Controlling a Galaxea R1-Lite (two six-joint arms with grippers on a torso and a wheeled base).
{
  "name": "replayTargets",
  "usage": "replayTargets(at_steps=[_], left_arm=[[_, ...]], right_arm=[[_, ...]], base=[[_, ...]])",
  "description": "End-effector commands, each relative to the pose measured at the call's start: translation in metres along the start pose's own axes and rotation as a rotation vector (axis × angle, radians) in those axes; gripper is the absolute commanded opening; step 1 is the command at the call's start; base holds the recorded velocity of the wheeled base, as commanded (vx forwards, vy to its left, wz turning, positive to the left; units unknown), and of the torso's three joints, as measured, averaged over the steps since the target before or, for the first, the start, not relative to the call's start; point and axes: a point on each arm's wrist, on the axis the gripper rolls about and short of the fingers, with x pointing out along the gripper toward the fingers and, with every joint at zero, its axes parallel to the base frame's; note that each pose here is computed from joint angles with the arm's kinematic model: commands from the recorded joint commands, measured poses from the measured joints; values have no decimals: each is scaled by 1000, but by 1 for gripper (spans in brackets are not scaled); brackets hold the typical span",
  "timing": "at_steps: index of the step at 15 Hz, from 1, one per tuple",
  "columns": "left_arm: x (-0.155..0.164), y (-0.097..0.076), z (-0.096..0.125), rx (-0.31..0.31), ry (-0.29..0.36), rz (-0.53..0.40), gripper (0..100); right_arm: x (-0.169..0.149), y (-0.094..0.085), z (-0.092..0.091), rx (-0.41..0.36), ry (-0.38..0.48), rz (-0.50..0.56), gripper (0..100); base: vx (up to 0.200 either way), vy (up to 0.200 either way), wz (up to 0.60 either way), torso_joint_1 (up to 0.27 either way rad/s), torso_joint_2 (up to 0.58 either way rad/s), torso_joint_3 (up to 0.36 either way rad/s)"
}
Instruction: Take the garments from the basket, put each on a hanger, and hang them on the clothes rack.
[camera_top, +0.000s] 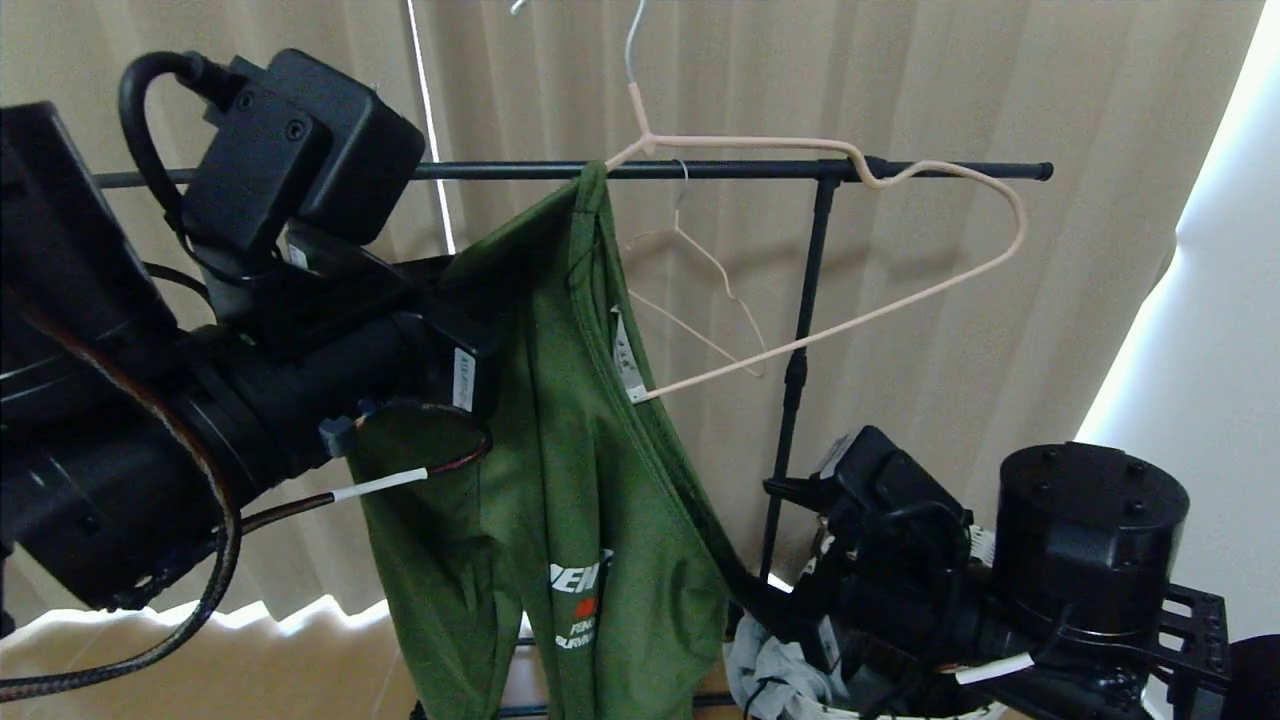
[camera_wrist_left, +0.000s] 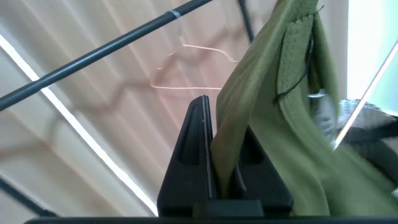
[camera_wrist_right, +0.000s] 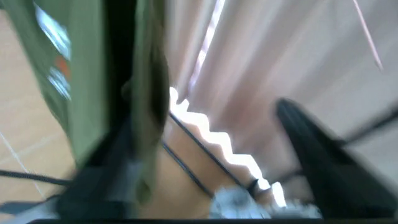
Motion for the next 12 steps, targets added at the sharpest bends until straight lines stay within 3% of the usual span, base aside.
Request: replayTargets(at_steps=[1,7,12], left_arm=[[-2,7,-6,6,19,26,0],[-30,0,-47,59,146,-11,0],[-41,12,-76,202,261,29,0]], right_arm=[[-15,-13,-1,12,-8,-48,0],[-30,-65,-5,53,-11,-257,0],[-40,-72,5,56,-62,-286,0]], base=[[0,0,0,0,0,0],[0,0,0,0,0,0],[0,0,0,0,0,0]])
